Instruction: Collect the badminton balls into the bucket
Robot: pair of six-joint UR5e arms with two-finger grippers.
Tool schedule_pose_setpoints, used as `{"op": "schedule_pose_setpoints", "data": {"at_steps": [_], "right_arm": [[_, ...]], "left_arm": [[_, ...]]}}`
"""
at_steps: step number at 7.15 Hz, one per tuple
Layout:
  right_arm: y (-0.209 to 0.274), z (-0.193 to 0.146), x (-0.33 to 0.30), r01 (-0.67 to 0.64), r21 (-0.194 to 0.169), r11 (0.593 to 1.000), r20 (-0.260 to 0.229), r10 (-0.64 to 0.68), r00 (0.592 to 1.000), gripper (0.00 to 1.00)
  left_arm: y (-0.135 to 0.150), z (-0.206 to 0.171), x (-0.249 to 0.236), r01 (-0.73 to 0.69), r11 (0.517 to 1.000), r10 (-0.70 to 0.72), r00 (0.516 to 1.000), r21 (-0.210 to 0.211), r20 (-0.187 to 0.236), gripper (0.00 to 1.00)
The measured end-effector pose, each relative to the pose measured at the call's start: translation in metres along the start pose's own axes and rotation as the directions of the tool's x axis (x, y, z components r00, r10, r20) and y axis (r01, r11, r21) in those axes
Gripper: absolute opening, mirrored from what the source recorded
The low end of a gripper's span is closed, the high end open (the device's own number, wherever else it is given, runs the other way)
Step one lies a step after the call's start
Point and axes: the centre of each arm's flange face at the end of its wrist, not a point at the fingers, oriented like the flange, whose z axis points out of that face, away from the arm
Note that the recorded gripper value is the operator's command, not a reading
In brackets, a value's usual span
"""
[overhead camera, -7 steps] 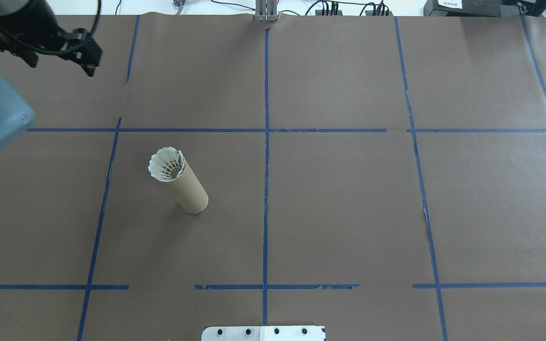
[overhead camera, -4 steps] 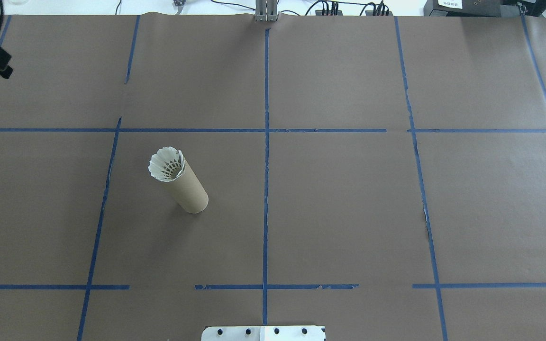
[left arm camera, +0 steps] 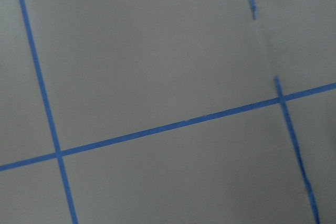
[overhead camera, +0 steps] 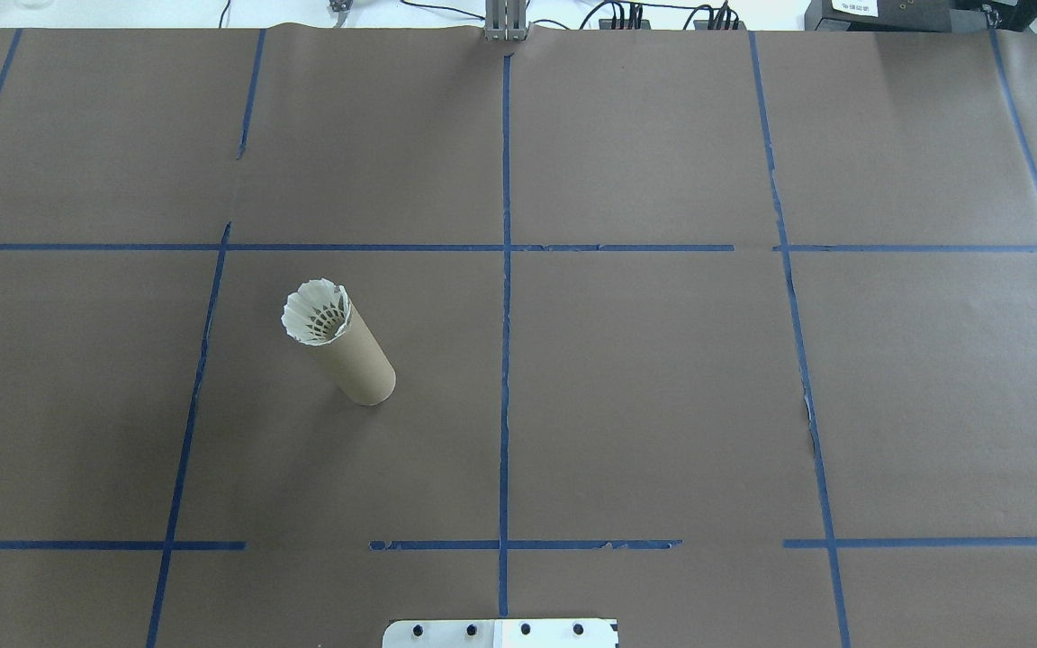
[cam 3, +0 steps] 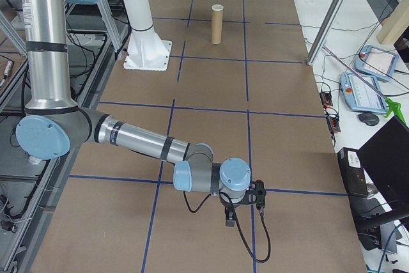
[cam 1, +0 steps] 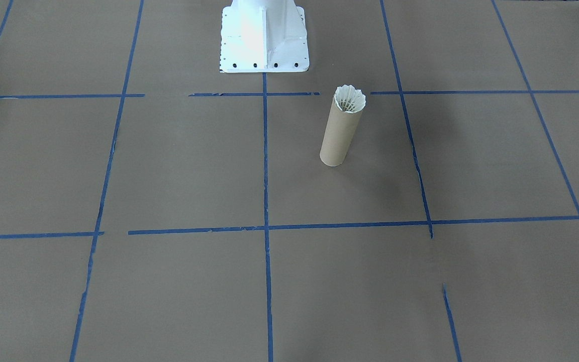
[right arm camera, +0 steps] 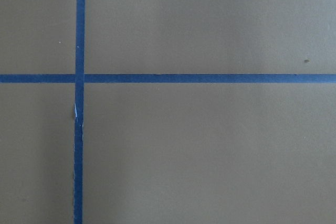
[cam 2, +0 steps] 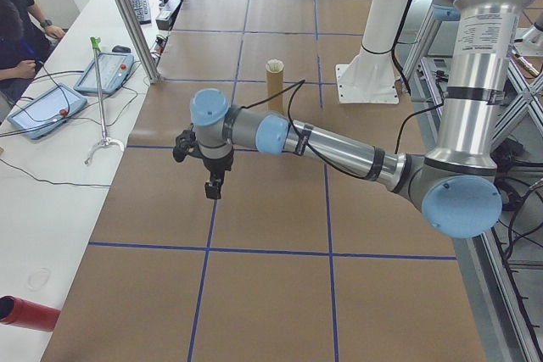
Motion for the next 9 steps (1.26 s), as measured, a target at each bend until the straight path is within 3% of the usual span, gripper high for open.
{"op": "schedule_pose_setpoints", "data": {"at_steps": [2,4,7,9], "right_arm": [[0.000,0.000,0.000,-0.001,-0.001,1.000,0.000,0.001,1.000,1.00],[0.000,0.000,0.000,-0.001,0.000,1.000,0.000,0.001,1.000,1.00],[0.000,0.000,0.000,-0.001,0.000,1.000,0.000,0.001,1.000,1.00],[0.000,0.000,0.000,-0.001,-0.001,1.000,0.000,0.001,1.000,1.00]], "left_arm": [[0.031,0.017,-0.047,0.095,0.993,-0.095,0.995,-0.066,0.006,1.00],[0.047,0.025,-0.059,0.127,0.988,-0.127,0.992,-0.092,0.010,1.00],[0.047,0.019,-0.054,0.087,0.994,-0.087,0.996,-0.070,0.008,1.00],[0.049,0.017,-0.051,-0.043,0.998,0.043,0.999,-0.036,0.005,1.00]]}}
